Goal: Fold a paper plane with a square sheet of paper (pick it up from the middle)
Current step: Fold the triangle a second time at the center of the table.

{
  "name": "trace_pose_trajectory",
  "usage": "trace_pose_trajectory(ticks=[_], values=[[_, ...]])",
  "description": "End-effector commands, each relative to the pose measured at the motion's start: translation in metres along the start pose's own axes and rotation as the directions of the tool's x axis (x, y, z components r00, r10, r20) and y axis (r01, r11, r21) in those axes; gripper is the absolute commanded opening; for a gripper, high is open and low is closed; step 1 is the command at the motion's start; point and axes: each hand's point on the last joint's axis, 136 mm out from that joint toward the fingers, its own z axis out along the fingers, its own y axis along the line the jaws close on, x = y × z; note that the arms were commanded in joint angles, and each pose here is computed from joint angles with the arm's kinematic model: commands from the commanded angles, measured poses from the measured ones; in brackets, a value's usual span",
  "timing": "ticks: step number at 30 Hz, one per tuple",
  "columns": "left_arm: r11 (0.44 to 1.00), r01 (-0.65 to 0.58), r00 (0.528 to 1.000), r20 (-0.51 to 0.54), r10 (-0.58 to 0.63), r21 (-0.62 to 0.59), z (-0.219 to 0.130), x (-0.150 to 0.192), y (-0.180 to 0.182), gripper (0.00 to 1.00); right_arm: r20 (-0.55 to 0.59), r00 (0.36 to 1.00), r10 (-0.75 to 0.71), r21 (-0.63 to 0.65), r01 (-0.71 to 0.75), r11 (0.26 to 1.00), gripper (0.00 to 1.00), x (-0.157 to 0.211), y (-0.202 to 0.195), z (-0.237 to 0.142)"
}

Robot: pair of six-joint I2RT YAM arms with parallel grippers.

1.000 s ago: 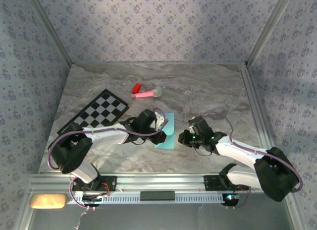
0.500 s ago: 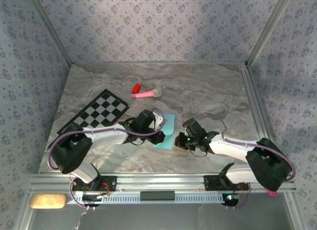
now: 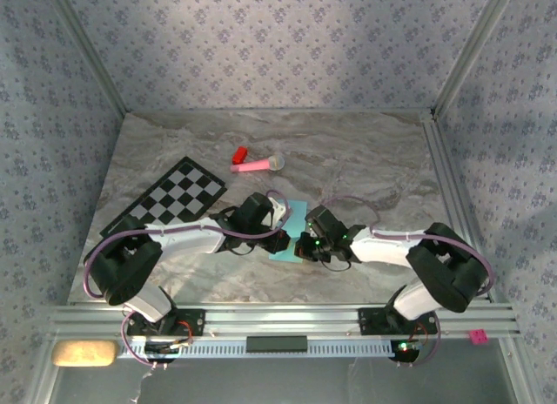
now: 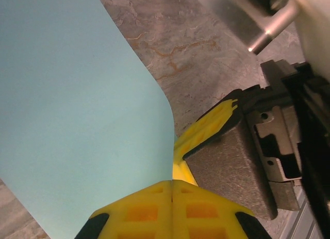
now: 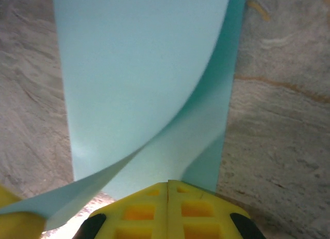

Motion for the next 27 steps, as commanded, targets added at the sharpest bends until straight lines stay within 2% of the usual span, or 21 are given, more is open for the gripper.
trace_pose_trajectory(ticks=[1,5,8,12,19,27], values=[[1.000,0.016,1.000,0.006,-0.016,0.001,-0.002,0.000,0.000,0.00,-0.032,0.999,-0.012,0.101,0.015,0.995,0.03,0.008,-0.021,0.001],[0.999,0.036,0.999,0.014,-0.037,0.029,-0.001,-0.005,-0.005,0.00,-0.057,0.998,-0.017,0.168,0.027,0.985,0.03,0.010,-0.042,-0.006],[0.998,0.054,0.998,0.016,-0.055,0.039,0.003,-0.009,-0.006,0.00,-0.052,0.998,-0.032,0.164,0.040,0.986,0.04,0.004,-0.045,-0.013],[0.995,0.085,0.996,0.019,-0.086,0.050,0.009,-0.013,-0.007,0.00,-0.057,0.997,-0.060,0.141,0.068,0.988,0.05,-0.005,-0.038,-0.017],[0.993,0.111,0.993,0.039,-0.113,0.048,0.011,-0.016,-0.005,0.00,-0.025,0.995,-0.099,0.037,0.100,0.994,0.07,-0.010,-0.004,-0.019],[0.993,0.112,0.993,0.037,-0.113,0.030,0.011,-0.015,-0.002,0.00,-0.008,0.997,-0.079,0.012,0.079,0.997,0.08,-0.011,0.002,-0.013]])
